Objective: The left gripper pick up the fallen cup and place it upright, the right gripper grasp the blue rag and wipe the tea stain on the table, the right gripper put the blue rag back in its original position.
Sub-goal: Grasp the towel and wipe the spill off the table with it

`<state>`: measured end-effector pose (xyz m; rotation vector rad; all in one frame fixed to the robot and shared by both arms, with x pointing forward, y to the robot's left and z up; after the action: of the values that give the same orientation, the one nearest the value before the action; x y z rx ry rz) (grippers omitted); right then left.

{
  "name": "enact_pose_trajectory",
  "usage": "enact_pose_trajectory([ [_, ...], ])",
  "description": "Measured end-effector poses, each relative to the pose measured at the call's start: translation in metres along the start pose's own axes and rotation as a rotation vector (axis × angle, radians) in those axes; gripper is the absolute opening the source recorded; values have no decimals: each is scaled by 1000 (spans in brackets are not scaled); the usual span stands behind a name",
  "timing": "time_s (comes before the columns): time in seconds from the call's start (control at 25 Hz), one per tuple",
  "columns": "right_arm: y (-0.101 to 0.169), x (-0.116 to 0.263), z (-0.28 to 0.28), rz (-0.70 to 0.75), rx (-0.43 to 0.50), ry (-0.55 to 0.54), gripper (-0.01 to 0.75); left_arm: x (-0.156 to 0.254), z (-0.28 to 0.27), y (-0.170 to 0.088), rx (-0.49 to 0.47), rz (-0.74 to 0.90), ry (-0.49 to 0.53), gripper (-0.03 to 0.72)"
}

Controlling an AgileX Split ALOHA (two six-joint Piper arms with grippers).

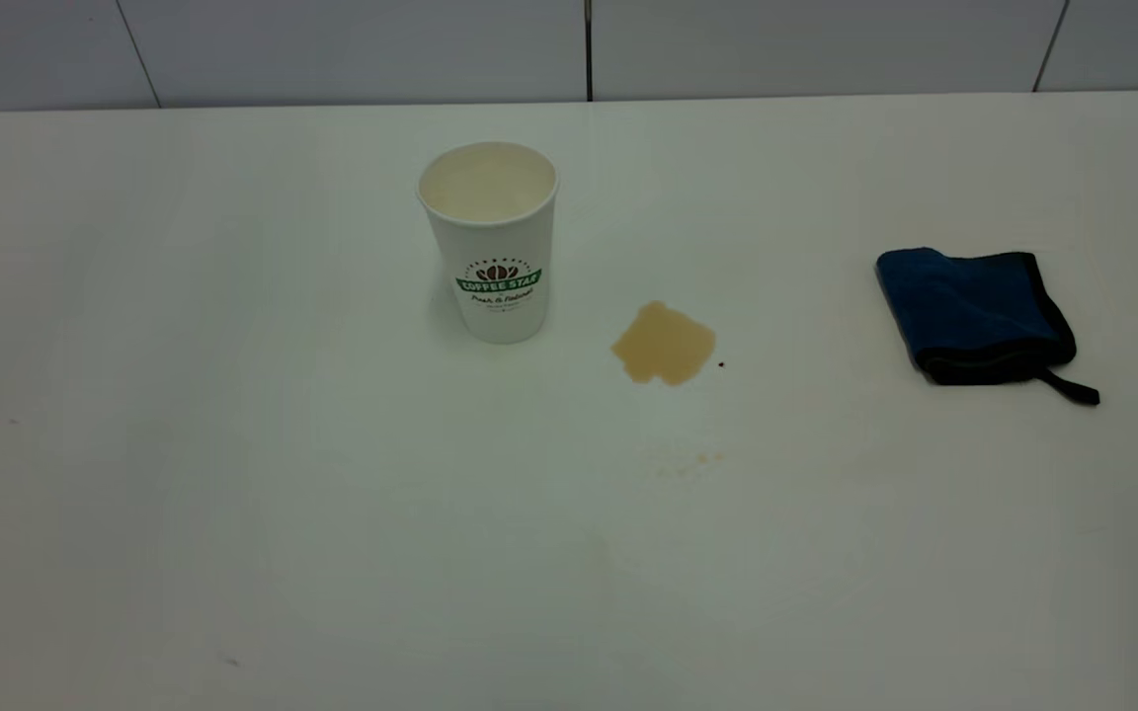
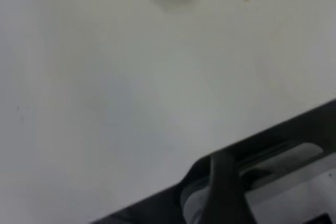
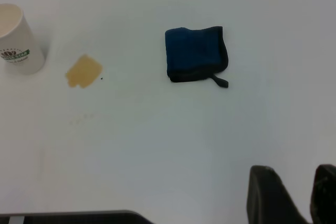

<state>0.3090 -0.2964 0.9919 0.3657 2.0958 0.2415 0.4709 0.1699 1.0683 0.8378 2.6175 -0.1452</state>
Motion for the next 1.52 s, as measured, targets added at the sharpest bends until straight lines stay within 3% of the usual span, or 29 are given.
enact_pose_trajectory([
  [0.24,0,0,0,0,0,0,240,101,20,-4,-39,0,113,558],
  [0.72,0,0,0,0,0,0,240,207,38,0,-131,-56,5,558],
  [1.28,0,0,0,0,0,0,240,228,5,5,-207,-56,-393,558],
  [1.52,0,0,0,0,0,0,240,236,-1,11,-287,-157,-436,558],
])
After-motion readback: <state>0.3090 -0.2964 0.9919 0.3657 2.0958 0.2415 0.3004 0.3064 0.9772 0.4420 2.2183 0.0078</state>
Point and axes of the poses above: a point on each arm's last joint axis where the gripper is mounted, z pointing out along that axis toward the gripper, y along the wrist's bending axis when the last joint is at zero, x = y × z, the point moved 9 cm from there along z, pointing out along that axis toward the gripper, and after that the axes turned 12 degrees about z, right-handed, at the moved point
